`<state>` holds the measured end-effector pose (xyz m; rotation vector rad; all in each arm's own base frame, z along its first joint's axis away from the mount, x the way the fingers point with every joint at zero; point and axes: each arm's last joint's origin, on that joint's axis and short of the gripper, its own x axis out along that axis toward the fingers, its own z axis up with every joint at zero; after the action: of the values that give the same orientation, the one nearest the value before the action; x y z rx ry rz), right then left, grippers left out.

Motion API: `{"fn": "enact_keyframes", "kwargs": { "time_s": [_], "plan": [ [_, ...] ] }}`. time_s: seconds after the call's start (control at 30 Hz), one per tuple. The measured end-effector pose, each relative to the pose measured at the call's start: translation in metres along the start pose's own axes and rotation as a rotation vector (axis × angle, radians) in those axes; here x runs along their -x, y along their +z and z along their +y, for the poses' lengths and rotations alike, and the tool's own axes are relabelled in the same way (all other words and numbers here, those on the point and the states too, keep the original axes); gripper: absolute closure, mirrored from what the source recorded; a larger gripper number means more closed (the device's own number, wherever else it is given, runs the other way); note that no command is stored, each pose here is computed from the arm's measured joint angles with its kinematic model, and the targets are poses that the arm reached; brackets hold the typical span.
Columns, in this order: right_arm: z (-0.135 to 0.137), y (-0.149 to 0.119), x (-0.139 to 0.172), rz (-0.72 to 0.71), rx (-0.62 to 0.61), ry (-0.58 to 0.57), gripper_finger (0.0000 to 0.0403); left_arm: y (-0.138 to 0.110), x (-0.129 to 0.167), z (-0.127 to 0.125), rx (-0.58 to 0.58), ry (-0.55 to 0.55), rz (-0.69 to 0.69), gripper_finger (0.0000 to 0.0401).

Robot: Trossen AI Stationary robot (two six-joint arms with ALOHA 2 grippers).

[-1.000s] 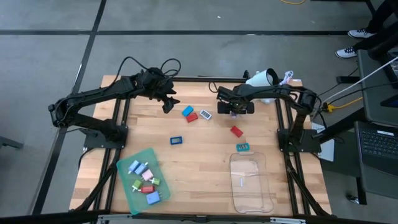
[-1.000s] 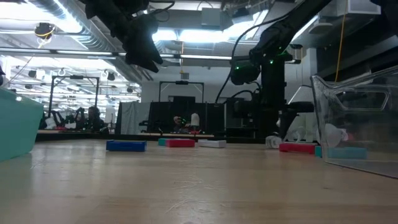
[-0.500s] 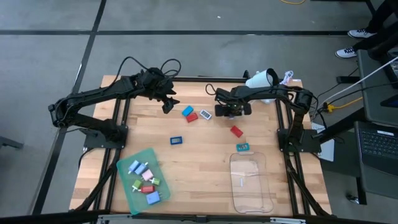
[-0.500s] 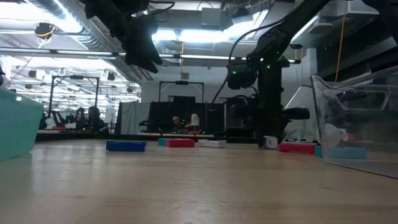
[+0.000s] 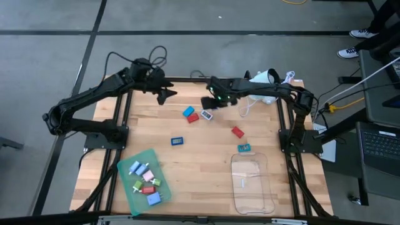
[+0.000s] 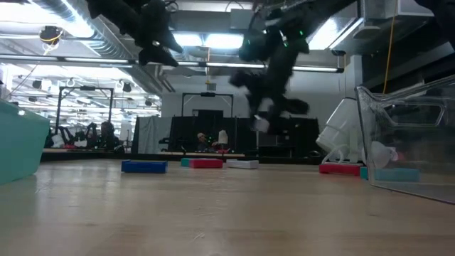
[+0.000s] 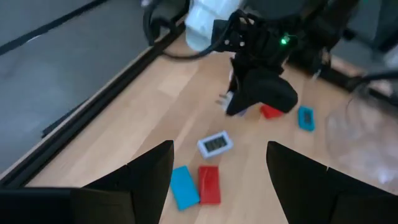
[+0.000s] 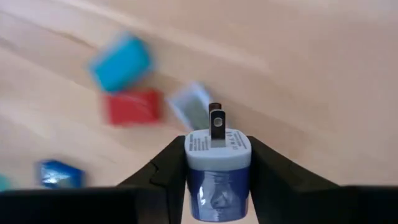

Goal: Pick & Place Office items
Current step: Put the purple charger adapter into the blue bin

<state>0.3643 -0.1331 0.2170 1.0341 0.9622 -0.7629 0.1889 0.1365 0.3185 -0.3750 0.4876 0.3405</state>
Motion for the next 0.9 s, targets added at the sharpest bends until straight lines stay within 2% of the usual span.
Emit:
{"fn": "enact_keyframes", "kwargs": {
  "time_s": [0.1, 0.33, 0.47, 0.6, 0.67, 0.73, 0.83, 0.9],
  "plan": [
    [0.022, 0.016, 0.021, -0.105, 0.058, 0.120, 0.0271, 0.005, 0.009, 0.003, 0.019, -0.025, -0.058, 0.0150],
    [0.061, 0.047, 0.078, -0.288, 0.148, 0.390, 0.0271, 0.013, 0.028, 0.001, -0.106, 0.011, -0.173, 0.0150],
    [0.075, 0.054, 0.093, -0.321, 0.203, 0.578, 0.0271, 0.017, 0.036, -0.003, -0.257, 0.084, -0.232, 0.0150],
    [0.087, 0.057, 0.104, -0.325, 0.219, 0.780, 0.0271, 0.020, 0.040, -0.008, -0.458, 0.183, -0.261, 0.0150],
    [0.090, 0.059, 0.109, -0.327, 0.216, 0.845, 0.0271, 0.020, 0.042, -0.011, -0.567, 0.248, -0.255, 0.0150],
    [0.092, 0.061, 0.113, -0.334, 0.206, 0.901, 0.0271, 0.019, 0.041, -0.015, -0.654, 0.268, -0.244, 0.0150],
    [0.093, 0.065, 0.119, -0.341, 0.201, 0.971, 0.0271, 0.019, 0.040, -0.021, -0.707, 0.258, -0.250, 0.0150],
    [0.092, 0.067, 0.119, -0.335, 0.189, 0.979, 0.0271, 0.022, 0.039, -0.026, -0.719, 0.236, -0.289, 0.0150]
  ]
}}
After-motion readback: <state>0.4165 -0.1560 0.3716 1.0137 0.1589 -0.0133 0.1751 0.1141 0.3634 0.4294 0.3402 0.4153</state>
